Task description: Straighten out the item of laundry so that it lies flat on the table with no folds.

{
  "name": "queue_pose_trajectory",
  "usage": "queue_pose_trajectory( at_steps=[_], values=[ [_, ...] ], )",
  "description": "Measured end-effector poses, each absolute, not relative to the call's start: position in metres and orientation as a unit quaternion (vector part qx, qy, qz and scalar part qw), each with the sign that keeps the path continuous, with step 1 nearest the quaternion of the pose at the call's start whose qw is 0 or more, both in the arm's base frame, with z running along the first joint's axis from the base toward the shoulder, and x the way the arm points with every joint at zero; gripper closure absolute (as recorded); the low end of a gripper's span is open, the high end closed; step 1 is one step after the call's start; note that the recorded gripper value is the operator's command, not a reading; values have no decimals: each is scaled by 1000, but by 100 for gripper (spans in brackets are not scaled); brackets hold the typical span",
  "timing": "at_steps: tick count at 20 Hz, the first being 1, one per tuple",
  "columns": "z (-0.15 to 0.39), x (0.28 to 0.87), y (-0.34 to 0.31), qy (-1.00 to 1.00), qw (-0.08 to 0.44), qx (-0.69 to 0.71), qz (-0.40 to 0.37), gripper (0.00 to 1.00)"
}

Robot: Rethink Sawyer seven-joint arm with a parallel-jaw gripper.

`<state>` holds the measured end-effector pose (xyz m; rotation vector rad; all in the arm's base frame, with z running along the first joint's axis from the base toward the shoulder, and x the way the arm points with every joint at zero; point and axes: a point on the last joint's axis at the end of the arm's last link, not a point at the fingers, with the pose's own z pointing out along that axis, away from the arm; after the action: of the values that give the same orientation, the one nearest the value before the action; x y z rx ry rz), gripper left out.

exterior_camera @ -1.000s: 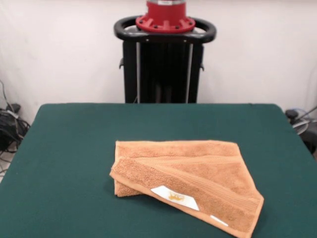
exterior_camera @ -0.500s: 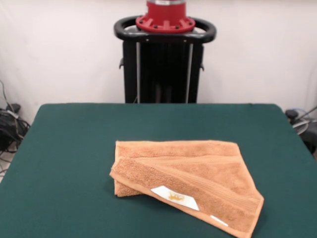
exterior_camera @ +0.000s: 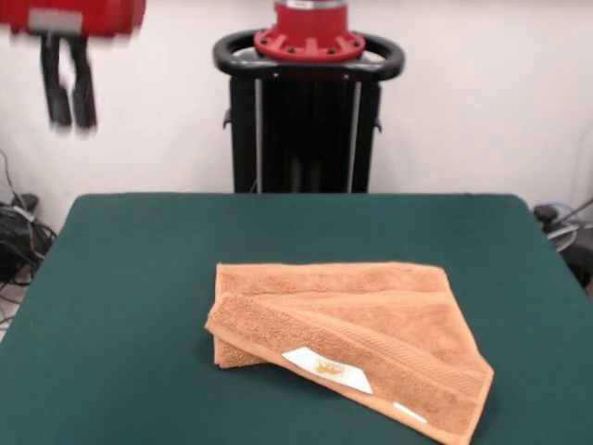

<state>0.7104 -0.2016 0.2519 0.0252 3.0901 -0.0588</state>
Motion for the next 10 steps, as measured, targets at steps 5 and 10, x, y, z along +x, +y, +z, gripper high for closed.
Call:
queue_pose_trajectory(
  at_steps=[5, 10],
  values=[
    [170, 692, -208, 1000, -19, -13, 8, 100],
    [137, 681, -198, 998, -45, -33, 18, 100]
  ],
)
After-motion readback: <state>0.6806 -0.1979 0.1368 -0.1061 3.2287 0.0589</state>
